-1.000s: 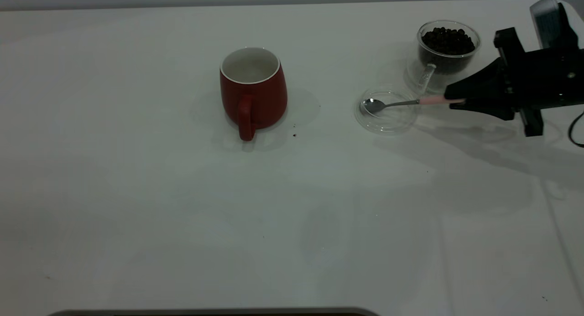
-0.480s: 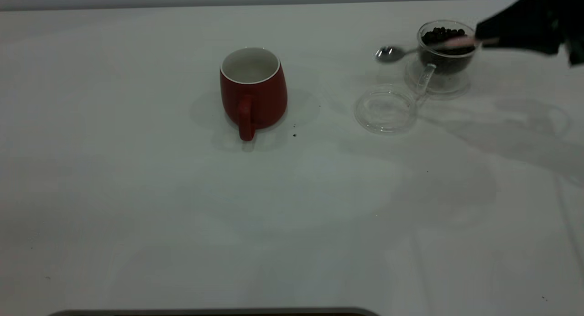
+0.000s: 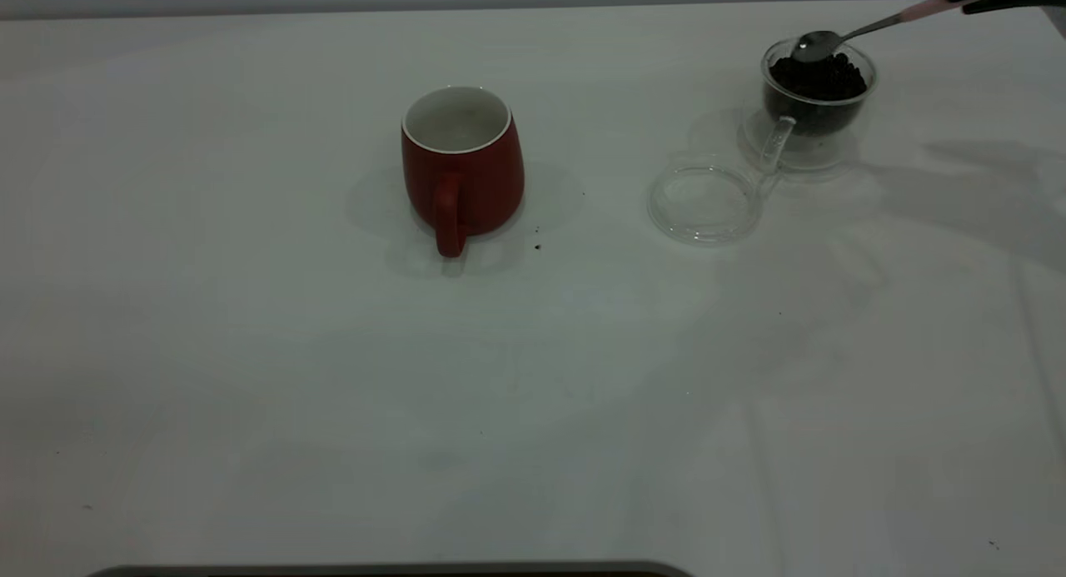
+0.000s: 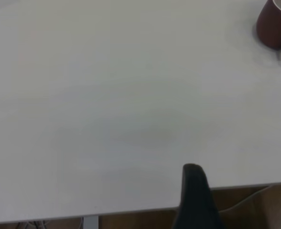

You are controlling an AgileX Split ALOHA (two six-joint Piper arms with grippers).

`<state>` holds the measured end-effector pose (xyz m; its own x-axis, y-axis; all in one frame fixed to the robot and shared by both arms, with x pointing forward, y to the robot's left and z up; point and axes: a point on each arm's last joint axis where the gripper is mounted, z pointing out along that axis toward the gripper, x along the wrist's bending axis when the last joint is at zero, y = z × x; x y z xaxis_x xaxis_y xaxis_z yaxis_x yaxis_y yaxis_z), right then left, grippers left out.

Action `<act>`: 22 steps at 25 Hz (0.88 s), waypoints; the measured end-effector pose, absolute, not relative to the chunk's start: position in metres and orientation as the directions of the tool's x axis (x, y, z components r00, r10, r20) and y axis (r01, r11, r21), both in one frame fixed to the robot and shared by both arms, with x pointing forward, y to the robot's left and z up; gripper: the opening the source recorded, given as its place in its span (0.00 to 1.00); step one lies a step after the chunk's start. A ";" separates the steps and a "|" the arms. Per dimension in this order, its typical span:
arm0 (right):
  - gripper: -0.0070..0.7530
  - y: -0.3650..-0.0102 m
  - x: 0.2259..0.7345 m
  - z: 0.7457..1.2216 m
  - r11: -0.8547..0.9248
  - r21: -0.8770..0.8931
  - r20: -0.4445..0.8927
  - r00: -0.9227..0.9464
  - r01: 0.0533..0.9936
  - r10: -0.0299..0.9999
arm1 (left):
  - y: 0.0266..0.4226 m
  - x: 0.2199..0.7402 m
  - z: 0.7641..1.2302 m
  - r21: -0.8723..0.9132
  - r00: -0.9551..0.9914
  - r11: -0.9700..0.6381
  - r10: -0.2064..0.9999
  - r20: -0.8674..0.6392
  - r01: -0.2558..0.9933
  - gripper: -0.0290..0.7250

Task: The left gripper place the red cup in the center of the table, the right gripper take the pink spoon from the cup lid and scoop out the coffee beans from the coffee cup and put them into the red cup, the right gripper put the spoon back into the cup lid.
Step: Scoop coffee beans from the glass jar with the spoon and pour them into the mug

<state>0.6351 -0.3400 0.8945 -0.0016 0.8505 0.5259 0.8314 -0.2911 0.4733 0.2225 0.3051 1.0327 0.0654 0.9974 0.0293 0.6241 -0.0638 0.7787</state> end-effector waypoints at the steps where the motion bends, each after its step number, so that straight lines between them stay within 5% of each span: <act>1: 0.16 -0.343 0.635 0.895 -0.298 0.471 0.526 0.007 0.830 0.851 | 0.305 0.223 1.033 0.779 0.065 -0.064 0.997 0.029 0.624 0.79; 8: 0.16 -0.369 0.631 0.883 -0.355 0.437 0.540 0.074 0.826 0.838 | 0.305 0.223 1.033 0.779 0.065 -0.063 0.997 0.029 0.624 0.79; 22: 0.16 -0.363 0.629 0.856 -0.401 0.324 0.635 0.117 0.857 0.763 | 0.305 0.223 1.033 0.779 0.064 -0.062 0.998 0.028 0.624 0.79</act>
<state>0.6288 -0.3629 0.8563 0.1174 0.7634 0.6352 0.8569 -0.4012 0.3238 0.2225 0.3051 1.0327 0.0641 0.9976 0.0277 0.6243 -0.0618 0.7788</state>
